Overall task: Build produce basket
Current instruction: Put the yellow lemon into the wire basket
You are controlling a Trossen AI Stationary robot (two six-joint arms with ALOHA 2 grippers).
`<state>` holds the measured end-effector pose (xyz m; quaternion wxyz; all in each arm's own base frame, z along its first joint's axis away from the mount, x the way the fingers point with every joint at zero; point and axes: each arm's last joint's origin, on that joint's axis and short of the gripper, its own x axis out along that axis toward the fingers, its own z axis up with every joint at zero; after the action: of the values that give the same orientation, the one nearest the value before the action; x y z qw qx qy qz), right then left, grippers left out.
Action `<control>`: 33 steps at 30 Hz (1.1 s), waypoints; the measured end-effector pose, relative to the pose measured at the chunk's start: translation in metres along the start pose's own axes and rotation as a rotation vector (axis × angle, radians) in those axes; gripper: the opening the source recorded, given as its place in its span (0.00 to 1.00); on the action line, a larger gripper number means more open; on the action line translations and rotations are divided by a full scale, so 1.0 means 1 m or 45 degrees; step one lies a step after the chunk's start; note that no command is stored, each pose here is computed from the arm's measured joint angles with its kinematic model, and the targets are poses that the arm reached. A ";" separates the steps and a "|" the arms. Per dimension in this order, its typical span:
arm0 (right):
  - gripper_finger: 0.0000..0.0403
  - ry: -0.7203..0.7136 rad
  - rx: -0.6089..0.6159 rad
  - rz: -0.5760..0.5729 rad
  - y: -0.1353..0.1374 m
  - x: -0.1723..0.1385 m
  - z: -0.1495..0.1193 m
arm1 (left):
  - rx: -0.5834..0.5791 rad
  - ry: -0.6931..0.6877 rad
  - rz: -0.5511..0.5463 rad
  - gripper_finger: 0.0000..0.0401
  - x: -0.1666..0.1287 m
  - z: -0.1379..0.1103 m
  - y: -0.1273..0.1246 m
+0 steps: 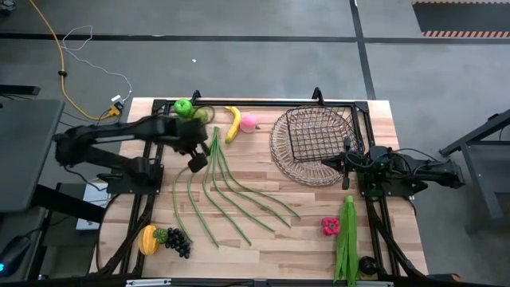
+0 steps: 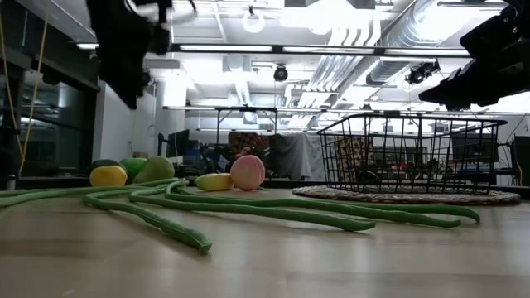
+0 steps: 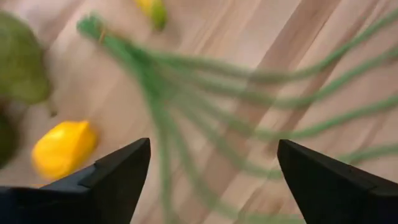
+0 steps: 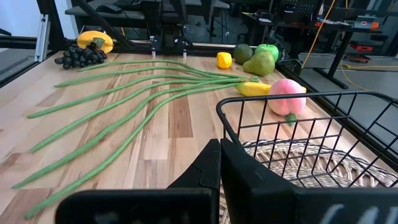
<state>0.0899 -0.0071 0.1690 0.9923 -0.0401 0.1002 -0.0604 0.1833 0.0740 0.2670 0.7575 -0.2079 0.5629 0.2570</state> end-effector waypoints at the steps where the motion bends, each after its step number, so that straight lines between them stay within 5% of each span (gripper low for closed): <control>1: 0.00 0.000 0.000 0.000 0.000 0.000 0.000 | 0.044 0.068 0.024 0.87 0.005 0.004 0.003; 9: 0.00 0.001 0.000 0.000 0.000 0.000 0.000 | 0.469 0.396 0.230 0.87 0.045 0.024 0.030; 16: 0.00 0.000 0.000 0.000 0.000 0.000 0.000 | 0.740 0.464 0.313 0.87 0.059 0.034 0.052; 33: 0.00 0.001 0.000 0.000 0.000 0.000 0.000 | 0.845 0.559 0.170 0.87 0.089 0.014 0.089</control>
<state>0.0899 -0.0071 0.1689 0.9923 -0.0402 0.1006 -0.0605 0.1594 0.1659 0.1835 0.6269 0.0352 0.7760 0.0592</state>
